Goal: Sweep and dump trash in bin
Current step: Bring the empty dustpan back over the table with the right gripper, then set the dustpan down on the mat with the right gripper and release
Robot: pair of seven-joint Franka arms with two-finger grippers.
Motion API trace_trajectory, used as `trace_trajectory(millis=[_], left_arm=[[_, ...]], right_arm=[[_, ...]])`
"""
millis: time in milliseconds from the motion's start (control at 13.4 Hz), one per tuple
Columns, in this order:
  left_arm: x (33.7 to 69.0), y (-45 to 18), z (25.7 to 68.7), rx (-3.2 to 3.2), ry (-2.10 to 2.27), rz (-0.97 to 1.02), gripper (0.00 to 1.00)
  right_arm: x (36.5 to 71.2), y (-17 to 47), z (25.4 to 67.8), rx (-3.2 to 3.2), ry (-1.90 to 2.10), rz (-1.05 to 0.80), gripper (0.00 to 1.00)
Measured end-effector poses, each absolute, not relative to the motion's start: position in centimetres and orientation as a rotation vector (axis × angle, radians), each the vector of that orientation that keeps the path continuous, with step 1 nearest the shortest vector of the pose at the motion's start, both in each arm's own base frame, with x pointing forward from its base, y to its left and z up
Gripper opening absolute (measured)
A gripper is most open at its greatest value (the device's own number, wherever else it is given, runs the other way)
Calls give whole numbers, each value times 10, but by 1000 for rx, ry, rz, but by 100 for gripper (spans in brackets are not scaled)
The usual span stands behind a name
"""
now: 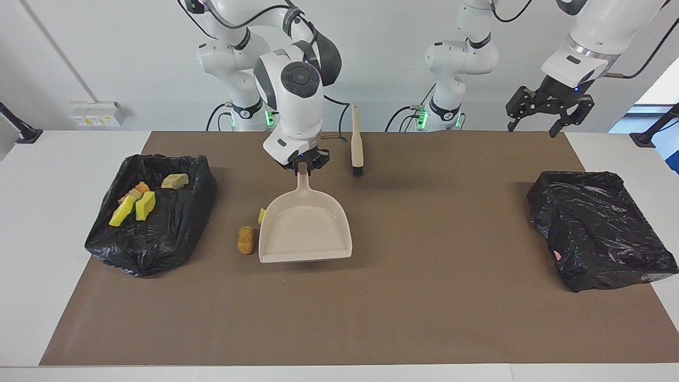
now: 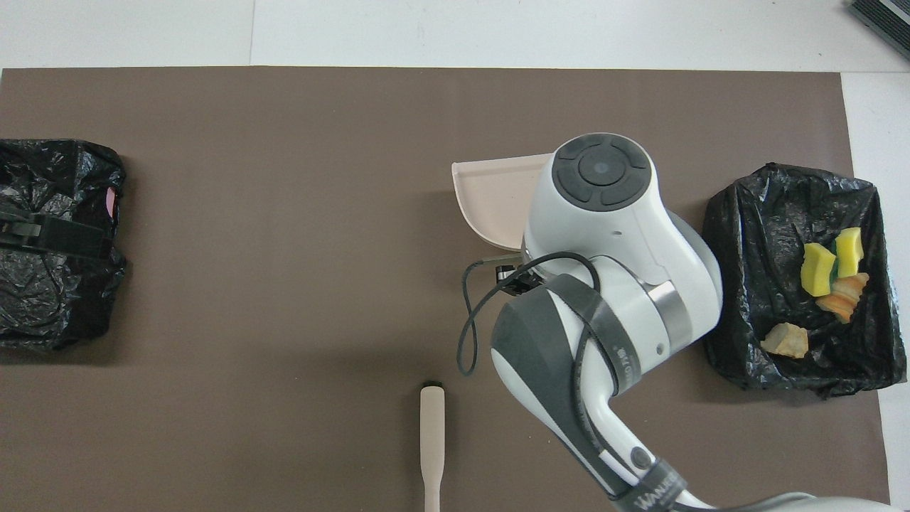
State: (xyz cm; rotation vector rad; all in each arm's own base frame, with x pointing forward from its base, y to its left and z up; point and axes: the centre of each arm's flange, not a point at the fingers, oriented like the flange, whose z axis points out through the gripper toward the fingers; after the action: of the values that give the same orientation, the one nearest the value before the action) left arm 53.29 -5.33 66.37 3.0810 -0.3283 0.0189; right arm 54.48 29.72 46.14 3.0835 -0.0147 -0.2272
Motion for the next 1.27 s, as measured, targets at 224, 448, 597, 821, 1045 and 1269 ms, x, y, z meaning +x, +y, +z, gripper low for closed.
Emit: trace_trajectory(millis=[224, 448, 597, 821, 1045, 1269], left_arm=[[533, -56, 664, 3080, -337, 19, 100], [532, -61, 664, 3079, -349, 19, 100], [533, -54, 664, 3081, -329, 19, 100], [533, -51, 664, 3083, -321, 19, 100], [533, -52, 664, 3083, -322, 18, 100], [533, -55, 664, 3082, -331, 18, 100]], right_arm=[[546, 360, 428, 3138, -32, -164, 32], [550, 408, 391, 3188, -66, -118, 32], [559, 414, 370, 3198, -84, -125, 32], [562, 428, 352, 3197, -103, -152, 32], [561, 438, 343, 3200, -105, -153, 32], [567, 432, 345, 3195, -114, -128, 48]])
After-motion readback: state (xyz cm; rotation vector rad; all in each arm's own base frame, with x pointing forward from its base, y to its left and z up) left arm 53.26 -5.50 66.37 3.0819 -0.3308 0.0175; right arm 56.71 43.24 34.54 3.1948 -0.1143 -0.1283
